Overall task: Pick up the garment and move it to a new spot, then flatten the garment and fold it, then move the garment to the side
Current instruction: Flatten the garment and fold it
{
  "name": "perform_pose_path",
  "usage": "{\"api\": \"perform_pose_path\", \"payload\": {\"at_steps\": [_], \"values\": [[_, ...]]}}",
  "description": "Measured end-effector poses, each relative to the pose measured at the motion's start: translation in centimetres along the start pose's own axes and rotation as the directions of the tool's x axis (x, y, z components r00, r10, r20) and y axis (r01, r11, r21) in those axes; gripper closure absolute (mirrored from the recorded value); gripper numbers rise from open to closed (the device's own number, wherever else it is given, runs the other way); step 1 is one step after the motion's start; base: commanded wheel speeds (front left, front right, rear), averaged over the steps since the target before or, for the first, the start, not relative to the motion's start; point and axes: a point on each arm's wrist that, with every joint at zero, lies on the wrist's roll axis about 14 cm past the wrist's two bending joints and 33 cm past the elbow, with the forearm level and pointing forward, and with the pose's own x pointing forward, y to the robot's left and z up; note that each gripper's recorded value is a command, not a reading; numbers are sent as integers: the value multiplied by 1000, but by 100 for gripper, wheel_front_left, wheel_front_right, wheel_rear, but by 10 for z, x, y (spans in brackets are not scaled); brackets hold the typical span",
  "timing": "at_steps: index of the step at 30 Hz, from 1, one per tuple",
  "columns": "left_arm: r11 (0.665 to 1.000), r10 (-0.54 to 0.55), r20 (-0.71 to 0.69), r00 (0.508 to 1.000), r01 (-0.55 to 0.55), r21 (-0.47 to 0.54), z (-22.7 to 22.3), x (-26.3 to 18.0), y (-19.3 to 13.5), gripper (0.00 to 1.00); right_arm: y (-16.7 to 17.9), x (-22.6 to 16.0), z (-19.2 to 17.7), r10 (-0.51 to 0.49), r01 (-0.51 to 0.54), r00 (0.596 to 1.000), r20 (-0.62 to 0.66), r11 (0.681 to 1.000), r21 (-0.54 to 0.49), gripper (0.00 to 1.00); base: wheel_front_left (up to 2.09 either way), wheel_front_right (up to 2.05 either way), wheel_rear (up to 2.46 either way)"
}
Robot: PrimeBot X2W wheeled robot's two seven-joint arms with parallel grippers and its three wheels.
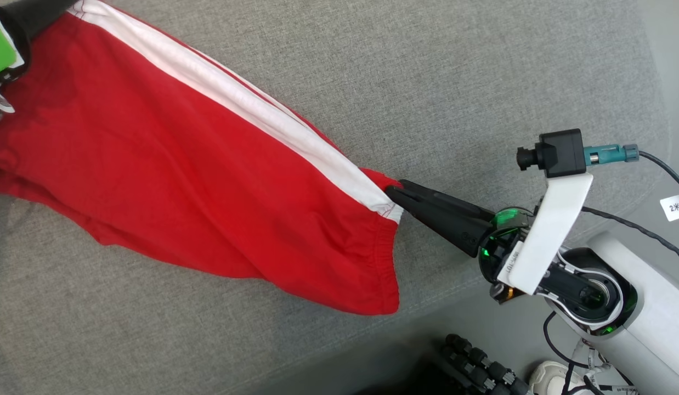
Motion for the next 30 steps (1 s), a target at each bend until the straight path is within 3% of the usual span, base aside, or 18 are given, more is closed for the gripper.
{"api": "perform_pose_path", "payload": {"at_steps": [14, 19, 24, 26, 30], "values": [[999, -40, 36, 999, 38, 37, -9, -18, -52, 0, -18, -32, 3, -88, 91, 993, 74, 995, -39, 0, 0, 0, 0], [995, -71, 125, 990, 60, 84, -7, -40, -76, 0, -4, -44, 25, -58, 89, 978, 199, 984, -152, 0, 0, 0, 0], [939, -48, 312, 949, -64, 337, 14, -79, -90, 0, 8, -72, 78, -12, 184, 902, 432, 915, -359, 0, 0, 0, 0], [925, -48, 376, 926, -100, 366, 16, -94, -93, 0, 14, -82, 92, 11, 227, 858, 513, 888, -399, 0, 0, 0, 0], [935, -33, 464, 885, -136, 327, -1, -115, -90, 0, 18, -94, 92, 35, 311, 829, 558, 801, -512, 0, 0, 0, 0]]}}
